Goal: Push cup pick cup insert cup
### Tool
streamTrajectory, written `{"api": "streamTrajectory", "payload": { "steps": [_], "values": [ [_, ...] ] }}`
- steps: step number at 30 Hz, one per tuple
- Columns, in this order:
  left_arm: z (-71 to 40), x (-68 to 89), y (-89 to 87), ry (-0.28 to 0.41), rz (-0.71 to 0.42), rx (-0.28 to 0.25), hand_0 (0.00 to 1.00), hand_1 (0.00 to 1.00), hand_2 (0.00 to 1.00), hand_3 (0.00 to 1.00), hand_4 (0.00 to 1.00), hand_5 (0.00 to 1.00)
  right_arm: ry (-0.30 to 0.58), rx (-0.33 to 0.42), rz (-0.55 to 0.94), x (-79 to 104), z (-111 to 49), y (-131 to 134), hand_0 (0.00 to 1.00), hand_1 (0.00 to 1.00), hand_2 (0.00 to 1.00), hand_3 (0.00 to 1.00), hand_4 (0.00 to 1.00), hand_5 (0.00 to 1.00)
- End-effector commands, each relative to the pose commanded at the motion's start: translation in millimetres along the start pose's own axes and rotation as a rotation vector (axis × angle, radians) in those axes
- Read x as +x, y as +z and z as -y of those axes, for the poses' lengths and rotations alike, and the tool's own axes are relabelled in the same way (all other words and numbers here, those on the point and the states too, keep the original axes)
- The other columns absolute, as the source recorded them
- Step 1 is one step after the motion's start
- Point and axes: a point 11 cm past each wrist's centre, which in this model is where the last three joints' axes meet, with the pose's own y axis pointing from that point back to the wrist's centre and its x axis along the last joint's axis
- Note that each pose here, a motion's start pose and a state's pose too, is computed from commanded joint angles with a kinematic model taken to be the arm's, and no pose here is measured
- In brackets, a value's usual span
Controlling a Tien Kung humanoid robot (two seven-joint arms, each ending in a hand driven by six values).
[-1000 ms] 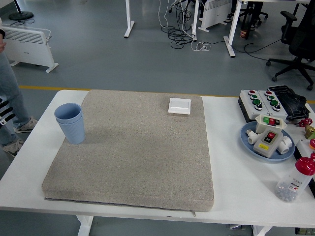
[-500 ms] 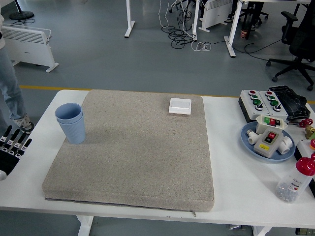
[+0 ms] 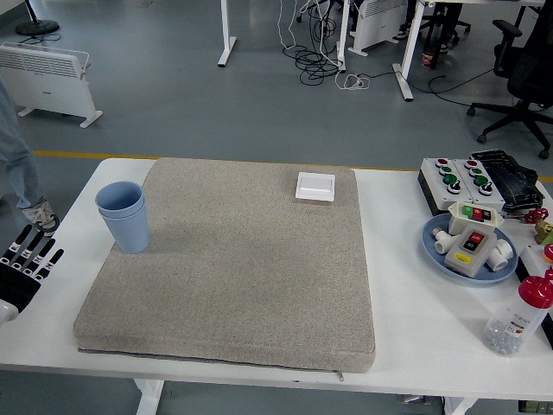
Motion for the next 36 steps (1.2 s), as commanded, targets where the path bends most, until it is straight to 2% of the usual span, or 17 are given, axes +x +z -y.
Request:
{"api": "streamTrajectory", "payload": {
  "steps": [10,36],
  "values": [
    [3.9,-4.3,-2.2,-0.007,-0.009,-0.006,0.851,0.847,0.896,0.79,0.491,0.998,0.0,0.0,-0.002,0.5,-0.1,-0.3,0.78,0.72,0.726,0.63,0.301,0.572],
    [4.9,-1.3,0.3,-0.001,-0.006,-0.017,0.85,0.848,0.893,0.788,0.494,0.998,0.003,-0.002,-0.005,1.5,0.1,1.6,0.778,0.721,0.725,0.629,0.3,0.574]
  ]
}}
